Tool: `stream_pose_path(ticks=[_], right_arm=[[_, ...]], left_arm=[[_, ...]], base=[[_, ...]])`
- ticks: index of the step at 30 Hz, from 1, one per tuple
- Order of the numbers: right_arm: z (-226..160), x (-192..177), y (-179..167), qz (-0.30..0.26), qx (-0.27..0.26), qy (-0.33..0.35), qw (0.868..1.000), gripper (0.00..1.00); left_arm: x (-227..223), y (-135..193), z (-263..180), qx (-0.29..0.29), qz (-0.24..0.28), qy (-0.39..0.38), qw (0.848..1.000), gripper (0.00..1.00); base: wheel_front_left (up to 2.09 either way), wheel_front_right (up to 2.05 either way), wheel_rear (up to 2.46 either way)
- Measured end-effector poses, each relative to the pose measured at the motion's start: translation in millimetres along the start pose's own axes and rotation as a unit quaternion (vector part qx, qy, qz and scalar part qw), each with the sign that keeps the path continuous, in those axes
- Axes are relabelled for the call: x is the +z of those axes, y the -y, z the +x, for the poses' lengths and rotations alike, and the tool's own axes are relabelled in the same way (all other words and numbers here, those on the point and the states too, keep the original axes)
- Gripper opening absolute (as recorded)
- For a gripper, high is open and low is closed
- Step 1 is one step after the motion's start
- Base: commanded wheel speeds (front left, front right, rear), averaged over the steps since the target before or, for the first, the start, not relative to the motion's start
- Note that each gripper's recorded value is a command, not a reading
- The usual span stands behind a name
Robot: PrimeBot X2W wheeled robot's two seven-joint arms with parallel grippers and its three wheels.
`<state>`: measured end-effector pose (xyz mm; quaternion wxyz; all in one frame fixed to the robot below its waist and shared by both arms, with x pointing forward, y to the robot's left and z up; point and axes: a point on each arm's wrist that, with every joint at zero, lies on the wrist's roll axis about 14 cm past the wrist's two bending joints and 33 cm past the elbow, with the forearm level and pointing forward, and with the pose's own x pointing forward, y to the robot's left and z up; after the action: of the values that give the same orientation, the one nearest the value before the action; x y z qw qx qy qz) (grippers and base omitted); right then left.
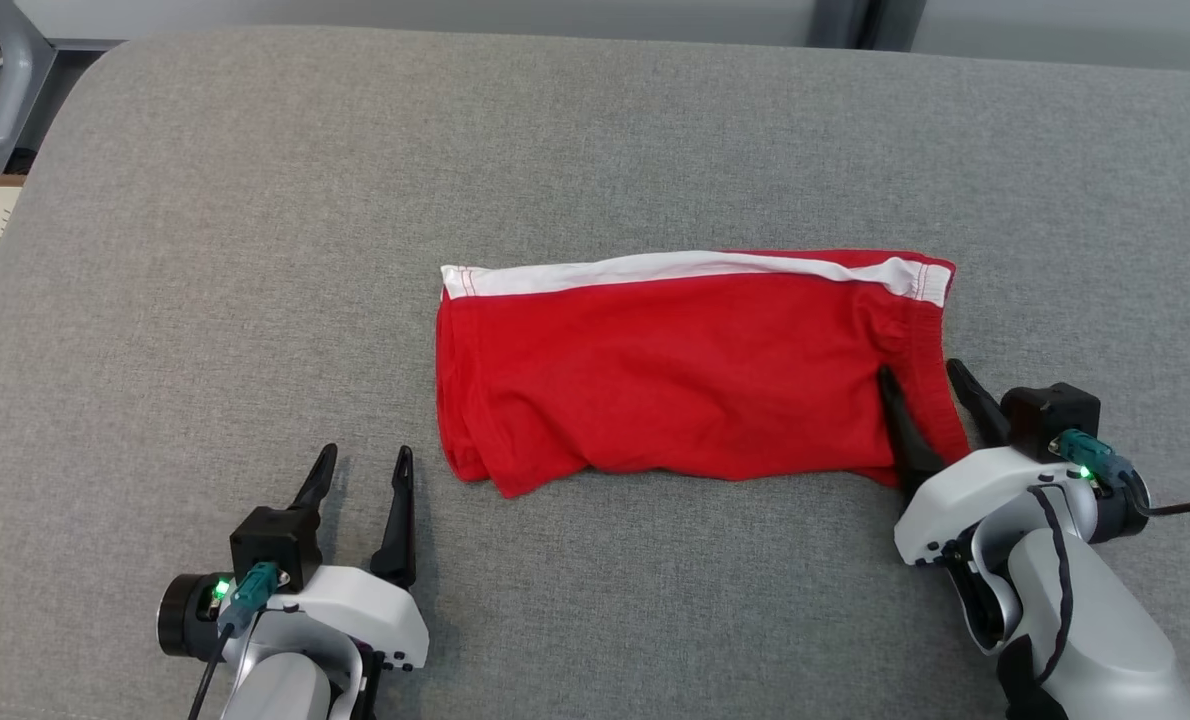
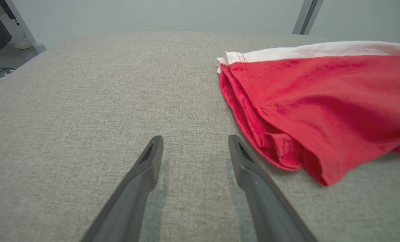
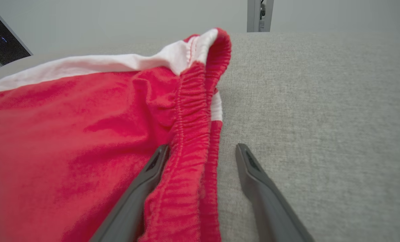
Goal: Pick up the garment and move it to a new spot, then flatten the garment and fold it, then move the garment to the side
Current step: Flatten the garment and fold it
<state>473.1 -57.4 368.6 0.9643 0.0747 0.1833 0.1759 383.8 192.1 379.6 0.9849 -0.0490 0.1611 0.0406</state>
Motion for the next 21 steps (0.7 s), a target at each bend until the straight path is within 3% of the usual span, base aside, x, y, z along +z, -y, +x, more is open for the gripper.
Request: stream_pose_path(ticks=[3,4,12,21], right_arm=[[4,0,-3,0.012,0.005,-0.001,1.000,0.06],[4,-1,-4,0.015,0.007,-0.002,1.000,0.00],[3,12,5,0.051,-0.015,0.019,0.998,0.00],[-25,30,35,0.073,-0.066,0.057,0.994,0.00]], left_arm=[[-2,0,1,-0.002,0.000,-0.003,1.000,1.00],[-3,0,1,-0.002,0.000,-0.004,1.000,1.00],[-5,2,0,-0.005,0.000,-0.008,1.000,1.00],[1,17,-4,-0.026,-0.005,0.001,1.000,1.00]], base=[[0.00,0.00,0.00],[0.00,0.00,0.00],[0.00,0.00,0.00],[0.00,0.00,0.00]])
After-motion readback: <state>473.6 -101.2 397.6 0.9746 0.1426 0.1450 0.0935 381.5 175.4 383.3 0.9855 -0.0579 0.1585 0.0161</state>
